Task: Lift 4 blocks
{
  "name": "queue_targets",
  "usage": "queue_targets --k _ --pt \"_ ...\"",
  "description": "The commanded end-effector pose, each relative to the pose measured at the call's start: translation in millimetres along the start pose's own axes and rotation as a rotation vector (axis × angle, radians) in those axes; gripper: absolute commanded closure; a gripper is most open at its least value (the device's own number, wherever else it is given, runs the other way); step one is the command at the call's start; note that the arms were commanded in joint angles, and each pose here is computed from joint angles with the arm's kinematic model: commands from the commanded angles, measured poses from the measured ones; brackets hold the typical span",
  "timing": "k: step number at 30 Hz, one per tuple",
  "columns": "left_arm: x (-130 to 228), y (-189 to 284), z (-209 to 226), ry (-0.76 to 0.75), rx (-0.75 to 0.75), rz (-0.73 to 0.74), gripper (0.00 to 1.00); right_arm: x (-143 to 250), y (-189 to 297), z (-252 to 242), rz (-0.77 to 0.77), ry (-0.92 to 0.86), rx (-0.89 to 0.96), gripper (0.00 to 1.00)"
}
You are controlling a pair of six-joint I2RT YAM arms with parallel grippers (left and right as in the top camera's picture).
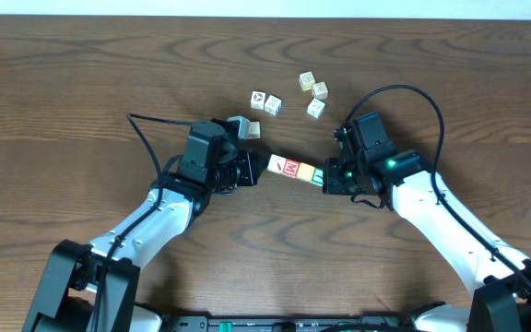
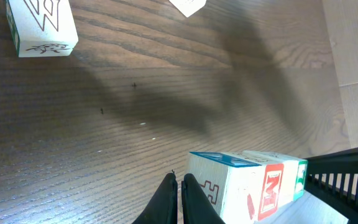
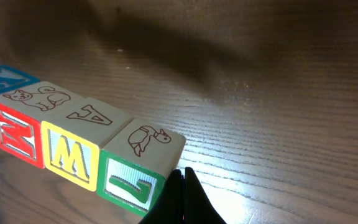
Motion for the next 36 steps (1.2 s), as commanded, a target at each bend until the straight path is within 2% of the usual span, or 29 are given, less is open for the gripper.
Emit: queue_targets --k 1,36 --pt "19 1 -47 -0.082 0.194 0.137 0.93 -17 13 41 -0.041 0.070 -0.216 0.99" --pt "19 1 -48 -0.083 0.196 0.136 0.93 -27 16 45 -0.080 0.032 -0.232 0.99"
Point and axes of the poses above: each gripper's point midway between its finger pads, its own y axis back along the fingers, its own z axis along the line the jaws close on, x = y × z, the point moved 5 cm from there along y, back along the fingers, and after that the axes turned 11 degrees about y, right-handed, at the moved point
